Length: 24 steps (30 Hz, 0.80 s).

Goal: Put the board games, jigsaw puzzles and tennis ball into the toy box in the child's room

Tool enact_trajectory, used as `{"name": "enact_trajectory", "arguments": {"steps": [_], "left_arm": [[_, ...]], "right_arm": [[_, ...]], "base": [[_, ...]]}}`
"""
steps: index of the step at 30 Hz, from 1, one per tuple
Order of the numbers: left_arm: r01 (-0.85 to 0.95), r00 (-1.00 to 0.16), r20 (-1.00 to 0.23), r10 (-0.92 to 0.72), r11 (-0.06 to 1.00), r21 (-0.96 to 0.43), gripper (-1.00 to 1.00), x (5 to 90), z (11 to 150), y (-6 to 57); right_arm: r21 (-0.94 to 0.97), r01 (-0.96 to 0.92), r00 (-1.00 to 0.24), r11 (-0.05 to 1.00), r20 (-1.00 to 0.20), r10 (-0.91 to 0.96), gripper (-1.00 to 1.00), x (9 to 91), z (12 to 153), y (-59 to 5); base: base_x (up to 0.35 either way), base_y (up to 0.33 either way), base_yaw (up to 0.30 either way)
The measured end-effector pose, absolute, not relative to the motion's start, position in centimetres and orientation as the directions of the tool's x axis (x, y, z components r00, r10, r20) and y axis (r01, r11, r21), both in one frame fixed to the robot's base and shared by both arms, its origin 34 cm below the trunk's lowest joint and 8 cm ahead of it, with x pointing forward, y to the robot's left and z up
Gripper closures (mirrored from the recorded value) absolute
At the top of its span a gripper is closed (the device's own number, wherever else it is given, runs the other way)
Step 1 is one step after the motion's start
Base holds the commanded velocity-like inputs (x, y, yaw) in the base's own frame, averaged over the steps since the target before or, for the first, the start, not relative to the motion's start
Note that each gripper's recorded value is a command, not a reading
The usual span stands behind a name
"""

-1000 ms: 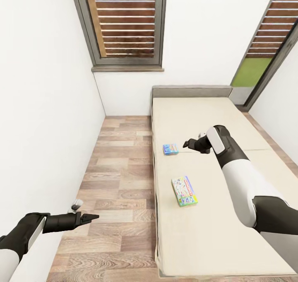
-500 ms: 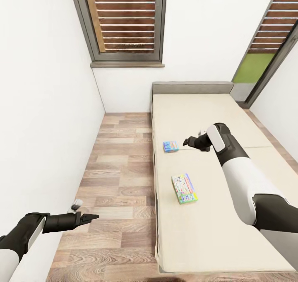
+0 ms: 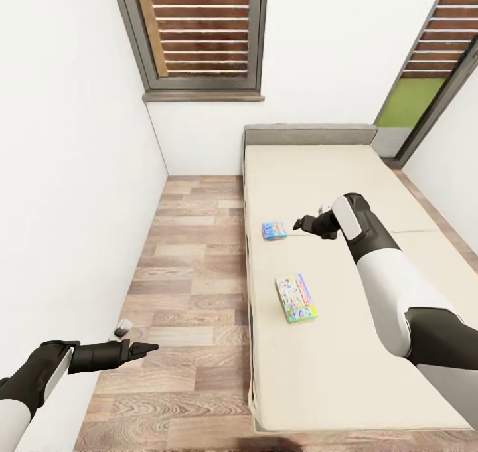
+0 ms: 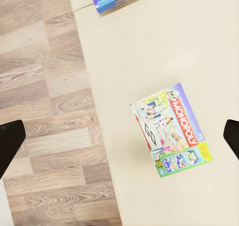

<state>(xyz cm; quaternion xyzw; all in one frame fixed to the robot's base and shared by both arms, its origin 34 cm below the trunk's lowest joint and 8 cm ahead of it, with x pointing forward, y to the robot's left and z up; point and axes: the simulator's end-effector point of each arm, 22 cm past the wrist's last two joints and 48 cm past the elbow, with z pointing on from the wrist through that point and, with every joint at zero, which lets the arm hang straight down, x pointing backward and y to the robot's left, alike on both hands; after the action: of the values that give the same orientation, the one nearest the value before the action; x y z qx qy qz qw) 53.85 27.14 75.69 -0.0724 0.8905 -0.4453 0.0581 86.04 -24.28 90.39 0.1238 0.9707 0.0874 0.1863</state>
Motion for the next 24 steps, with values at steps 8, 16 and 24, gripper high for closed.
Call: {"name": "enact_trajectory", "arguments": {"steps": [8, 16, 24], "left_arm": [[-0.088, -0.983, -0.026, -0.181, 0.593, -0.801, -1.0, 53.5, 75.1, 27.1], [-0.098, -0.983, -0.013, -0.181, 0.593, -0.799, -1.0, 53.2, 74.6, 27.1], [-0.108, -0.984, -0.001, -0.181, 0.592, -0.799, -1.0, 52.9, 74.0, 27.1]], "right_arm": [[0.216, 0.208, -0.9, 0.954, -0.34, 0.273, -1.0, 86.5, 90.1, -24.2], [0.215, 0.209, -0.901, 0.954, -0.338, 0.273, -1.0, 86.8, 89.7, -24.3], [0.213, 0.21, -0.899, 0.954, -0.342, 0.274, -1.0, 87.5, 89.7, -24.5]], "base": [[0.0, 0.0, 0.0], [0.0, 0.0, 0.0], [0.0, 0.0, 0.0]]}}
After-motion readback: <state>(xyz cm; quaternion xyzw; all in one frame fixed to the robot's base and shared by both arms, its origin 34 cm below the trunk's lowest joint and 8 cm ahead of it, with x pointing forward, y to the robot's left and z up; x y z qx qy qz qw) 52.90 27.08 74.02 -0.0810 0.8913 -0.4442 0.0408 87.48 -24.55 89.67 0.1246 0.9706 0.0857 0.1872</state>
